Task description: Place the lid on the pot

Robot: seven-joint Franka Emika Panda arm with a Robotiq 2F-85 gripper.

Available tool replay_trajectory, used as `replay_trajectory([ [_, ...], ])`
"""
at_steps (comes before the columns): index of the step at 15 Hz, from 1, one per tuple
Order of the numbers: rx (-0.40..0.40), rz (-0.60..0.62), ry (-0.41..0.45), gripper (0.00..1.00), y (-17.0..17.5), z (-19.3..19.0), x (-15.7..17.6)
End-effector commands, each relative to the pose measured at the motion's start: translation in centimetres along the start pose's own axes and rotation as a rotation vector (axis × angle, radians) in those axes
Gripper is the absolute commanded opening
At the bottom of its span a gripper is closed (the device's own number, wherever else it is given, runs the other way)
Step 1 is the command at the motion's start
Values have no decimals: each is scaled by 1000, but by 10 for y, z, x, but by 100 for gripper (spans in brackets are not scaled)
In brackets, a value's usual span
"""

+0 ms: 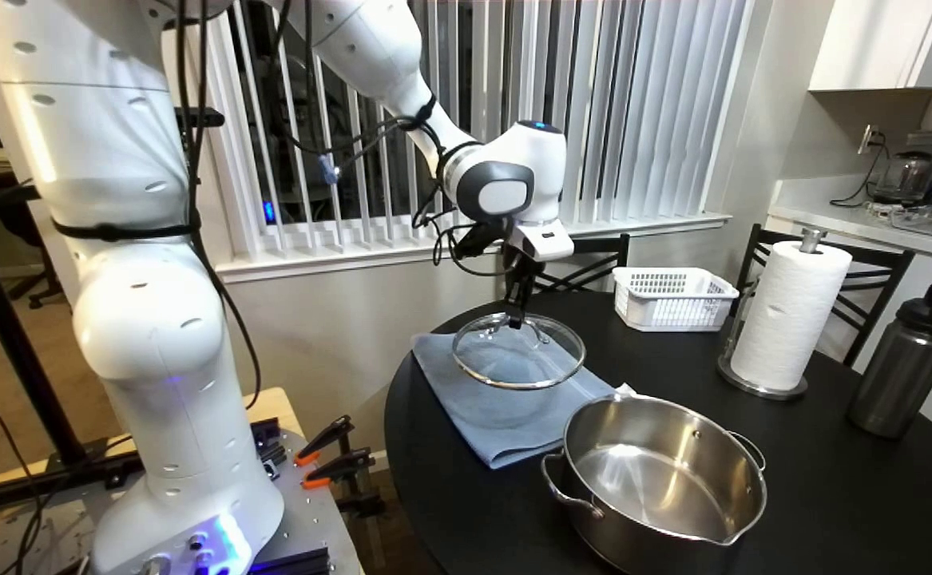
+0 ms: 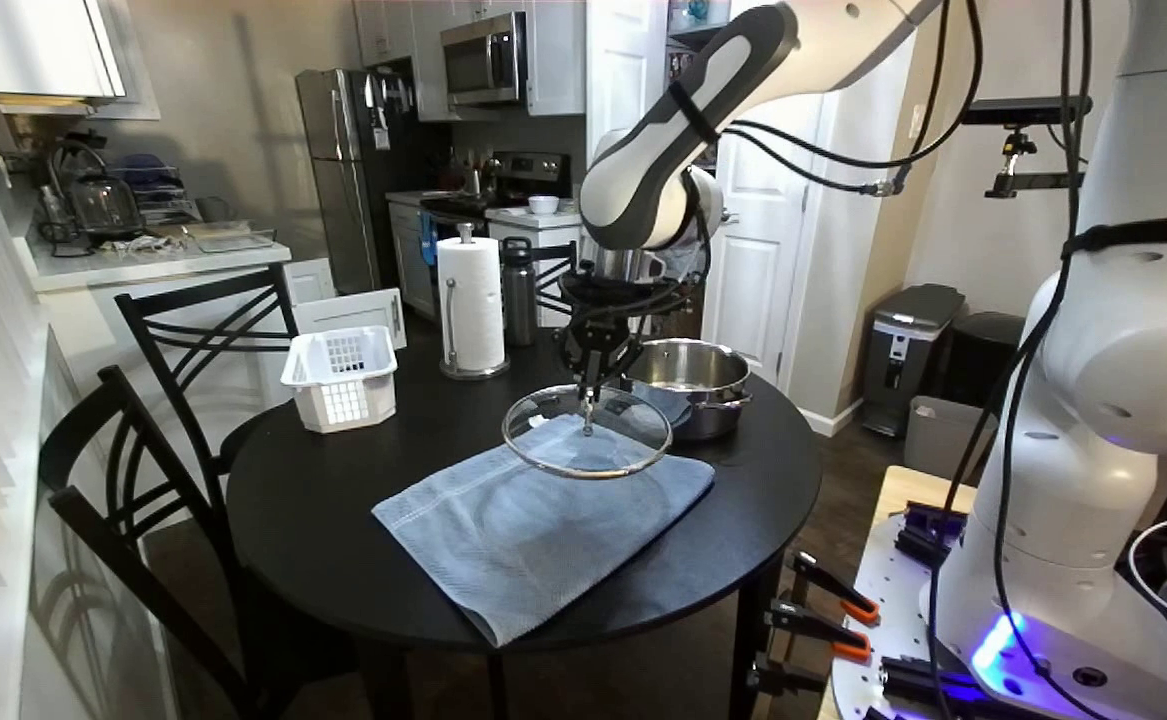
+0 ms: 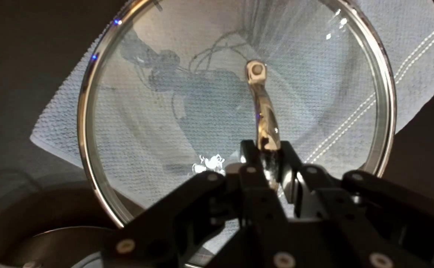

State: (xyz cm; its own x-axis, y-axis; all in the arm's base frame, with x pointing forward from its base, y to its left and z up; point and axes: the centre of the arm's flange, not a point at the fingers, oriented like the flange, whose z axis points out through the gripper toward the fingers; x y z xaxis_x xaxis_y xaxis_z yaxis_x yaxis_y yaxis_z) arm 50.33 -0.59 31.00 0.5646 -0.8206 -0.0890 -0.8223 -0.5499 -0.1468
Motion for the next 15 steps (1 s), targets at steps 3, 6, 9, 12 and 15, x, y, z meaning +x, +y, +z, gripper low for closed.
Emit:
replay_trajectory([
  [3,63,27,22,5,53,-103,15],
  [6,88,104,18,5,76,-129,44],
  [9,104,217,32,5,102,-137,86],
  [12,107,323,34,5,121,-134,129],
  [15,100,414,27,5,131,-127,173],
])
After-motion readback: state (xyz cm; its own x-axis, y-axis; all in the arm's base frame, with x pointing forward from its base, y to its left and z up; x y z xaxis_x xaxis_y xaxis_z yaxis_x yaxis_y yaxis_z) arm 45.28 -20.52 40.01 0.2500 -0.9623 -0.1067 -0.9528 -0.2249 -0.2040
